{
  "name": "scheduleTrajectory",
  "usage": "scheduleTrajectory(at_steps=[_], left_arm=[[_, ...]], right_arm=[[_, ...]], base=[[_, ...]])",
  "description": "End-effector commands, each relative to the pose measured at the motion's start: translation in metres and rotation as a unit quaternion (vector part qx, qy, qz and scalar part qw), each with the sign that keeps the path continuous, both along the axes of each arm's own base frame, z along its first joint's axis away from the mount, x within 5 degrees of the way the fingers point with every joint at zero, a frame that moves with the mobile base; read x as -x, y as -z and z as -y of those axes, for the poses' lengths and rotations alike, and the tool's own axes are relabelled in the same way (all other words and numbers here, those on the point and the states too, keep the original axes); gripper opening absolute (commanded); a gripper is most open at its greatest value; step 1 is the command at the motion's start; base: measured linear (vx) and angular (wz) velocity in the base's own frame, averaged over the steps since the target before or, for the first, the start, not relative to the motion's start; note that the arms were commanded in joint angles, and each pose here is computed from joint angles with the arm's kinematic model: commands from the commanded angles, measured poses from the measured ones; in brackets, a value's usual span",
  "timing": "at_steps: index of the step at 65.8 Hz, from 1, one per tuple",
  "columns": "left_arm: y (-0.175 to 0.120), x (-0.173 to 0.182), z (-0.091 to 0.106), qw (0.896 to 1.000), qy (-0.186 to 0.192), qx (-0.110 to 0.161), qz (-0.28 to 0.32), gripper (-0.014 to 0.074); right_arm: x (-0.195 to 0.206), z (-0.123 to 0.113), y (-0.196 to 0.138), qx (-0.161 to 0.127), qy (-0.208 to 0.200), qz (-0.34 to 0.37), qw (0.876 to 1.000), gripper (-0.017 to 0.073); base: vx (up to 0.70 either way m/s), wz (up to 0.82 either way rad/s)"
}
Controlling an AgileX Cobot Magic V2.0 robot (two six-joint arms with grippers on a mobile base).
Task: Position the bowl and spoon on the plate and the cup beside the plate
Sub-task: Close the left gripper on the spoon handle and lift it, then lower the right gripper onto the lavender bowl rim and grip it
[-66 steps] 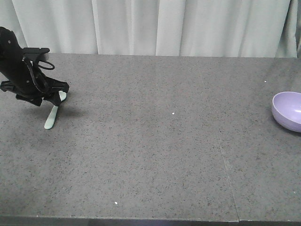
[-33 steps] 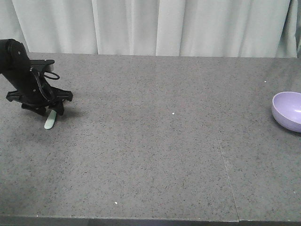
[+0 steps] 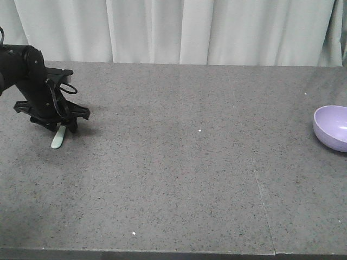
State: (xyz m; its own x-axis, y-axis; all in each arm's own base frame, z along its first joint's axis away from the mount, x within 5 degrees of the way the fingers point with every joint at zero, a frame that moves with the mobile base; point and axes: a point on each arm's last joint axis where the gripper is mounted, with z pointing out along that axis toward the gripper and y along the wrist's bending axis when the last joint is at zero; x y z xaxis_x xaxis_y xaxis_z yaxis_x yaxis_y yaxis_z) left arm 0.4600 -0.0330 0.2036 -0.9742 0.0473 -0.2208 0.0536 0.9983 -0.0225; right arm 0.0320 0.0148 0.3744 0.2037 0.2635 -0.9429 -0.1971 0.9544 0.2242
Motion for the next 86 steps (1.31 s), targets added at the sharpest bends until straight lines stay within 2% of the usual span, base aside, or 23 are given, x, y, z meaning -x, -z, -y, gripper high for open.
scheduleTrajectory(at_steps=[1, 12, 24, 31, 40, 47, 54, 64, 73, 86], left_arm=[[0.008, 0.006, 0.006, 0.999, 0.002, 0.001, -0.043, 0.0379], [0.010, 0.009, 0.004, 0.998, 0.005, -0.007, -0.063, 0.0256], [0.010, 0.012, 0.002, 0.997, 0.009, -0.020, -0.077, -0.0009], [0.010, 0.012, 0.003, 0.997, 0.008, -0.015, -0.076, -0.0008], [-0.001, 0.012, 0.007, 0.998, 0.006, 0.011, -0.058, -0.0008], [-0.024, 0.014, 0.012, 0.999, 0.004, 0.040, -0.017, -0.0007], [-0.060, 0.020, 0.017, 0.996, 0.018, 0.074, 0.046, -0.0007], [-0.122, 0.035, 0.022, 0.980, 0.012, 0.124, 0.153, -0.0007], [-0.175, 0.055, 0.025, 0.956, 0.008, 0.165, 0.244, -0.0007], [-0.241, 0.094, 0.022, 0.918, 0.027, 0.176, 0.355, -0.0007]], right_arm=[[0.000, 0.002, -0.012, -0.002, 0.012, 0.022, 1.000, 0.0581], [0.000, 0.002, -0.011, 0.001, 0.009, 0.017, 1.000, 0.0581], [0.000, 0.001, -0.010, 0.002, 0.007, 0.014, 1.000, 0.0581], [0.000, 0.001, -0.010, 0.003, 0.006, 0.013, 1.000, 0.0581], [-0.001, 0.001, -0.010, 0.008, 0.007, 0.012, 1.000, 0.0581], [0.000, 0.002, -0.010, 0.011, 0.013, 0.016, 1.000, 0.0581], [-0.002, 0.004, -0.012, 0.014, 0.027, 0.027, 0.999, 0.0581], [-0.014, 0.007, -0.021, 0.002, 0.037, 0.024, 0.999, 0.0581], [-0.036, 0.006, -0.034, 0.008, 0.031, -0.010, 0.999, 0.0581], [-0.082, 0.008, -0.066, 0.042, 0.040, -0.043, 0.997, 0.0581]], base=[[0.00, 0.00], [0.00, 0.00], [0.00, 0.00], [0.00, 0.00], [0.00, 0.00], [0.00, 0.00], [0.00, 0.00], [0.00, 0.00], [0.00, 0.00], [0.00, 0.00]])
